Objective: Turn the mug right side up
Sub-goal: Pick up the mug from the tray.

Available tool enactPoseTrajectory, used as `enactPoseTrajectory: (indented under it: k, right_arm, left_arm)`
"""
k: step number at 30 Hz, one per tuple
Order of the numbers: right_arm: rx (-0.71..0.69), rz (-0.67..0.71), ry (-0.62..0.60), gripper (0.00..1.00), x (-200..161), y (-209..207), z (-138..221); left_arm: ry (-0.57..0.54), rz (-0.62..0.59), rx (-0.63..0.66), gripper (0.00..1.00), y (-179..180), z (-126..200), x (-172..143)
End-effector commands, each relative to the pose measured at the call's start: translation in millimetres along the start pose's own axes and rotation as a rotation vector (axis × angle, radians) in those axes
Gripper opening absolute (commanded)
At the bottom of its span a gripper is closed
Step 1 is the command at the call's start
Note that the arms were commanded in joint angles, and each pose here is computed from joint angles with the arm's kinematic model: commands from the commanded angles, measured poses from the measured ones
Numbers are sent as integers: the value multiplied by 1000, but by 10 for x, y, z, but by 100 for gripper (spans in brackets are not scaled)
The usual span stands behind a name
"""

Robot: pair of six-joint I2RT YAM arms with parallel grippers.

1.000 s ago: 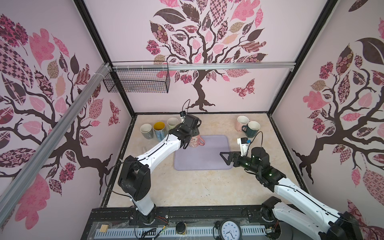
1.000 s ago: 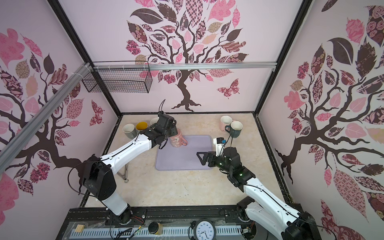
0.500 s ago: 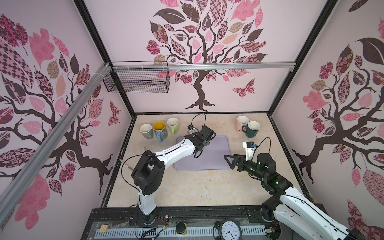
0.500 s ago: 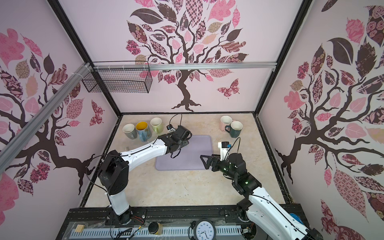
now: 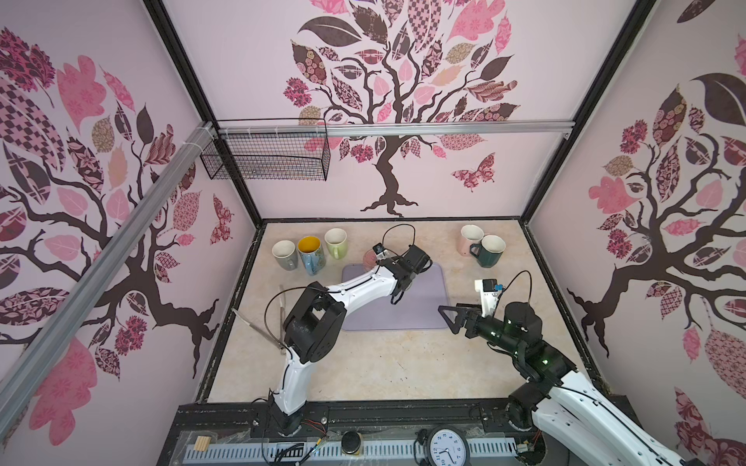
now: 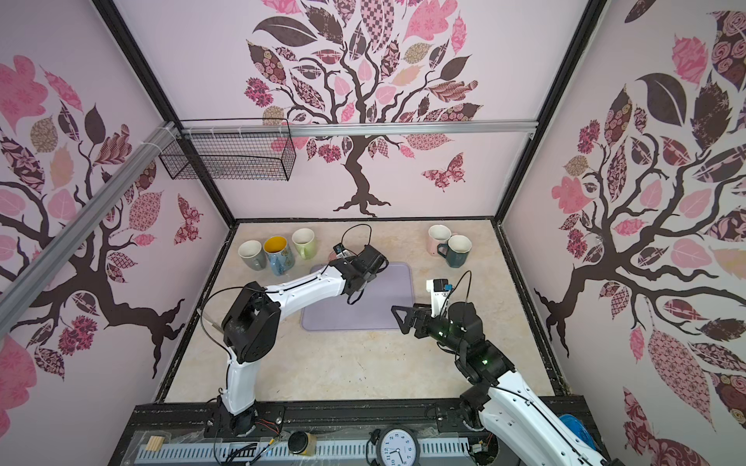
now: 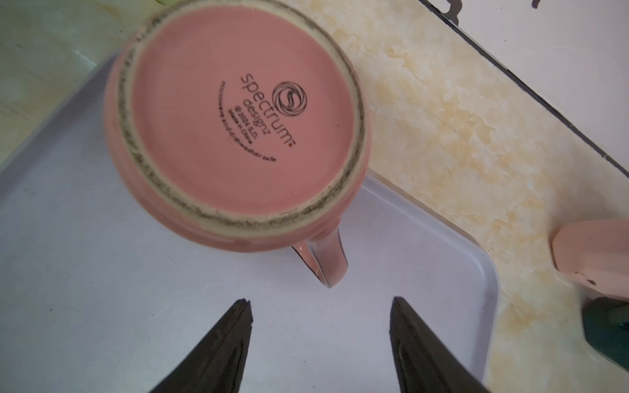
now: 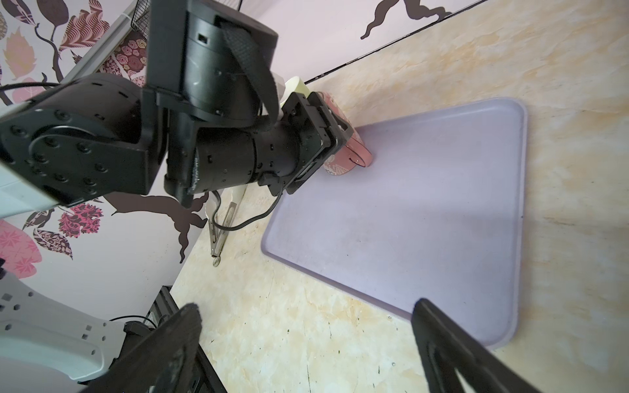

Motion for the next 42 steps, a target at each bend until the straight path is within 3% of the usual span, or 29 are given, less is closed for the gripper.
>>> enactPoseTrajectory:
  k: [1,8,14,21,33,39,42]
  right_arm:
    - [3,27,16,100,-17,16,30]
    - [-9,43,19,100,-28,7,51]
    - [-13,43,33,100,-58,-5,48]
    - [-10,47,51,100,-70,-4,35]
    - [2,21,48,100,-90,0,32]
    - [13,14,48,100,-80,14,19]
    - [20,6,52,100,-80,20,11]
  left_arm:
    - [-51,-2,11,66,-103,13,101]
    - [-69,-22,60,66,-78,-148,141]
    - [-101,-124,150,65,-44,-261,195]
    - [-59,-101,169,64,75,-363,176]
    - [-54,-154,208,54,367,-228,281]
    - [-67,-160,233,42,552,-197,332]
    - [-68,-156,240,40,604,-191,365]
Point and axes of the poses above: each gripper's point midway between its finger pads, its own z axis back along the fingers, its own y axis along the line the jaws close on, x = y × z, the point moved 6 cm from there along z, back along the fingers, and after that the axes turned 14 degrees about z, right-handed, at the moved point
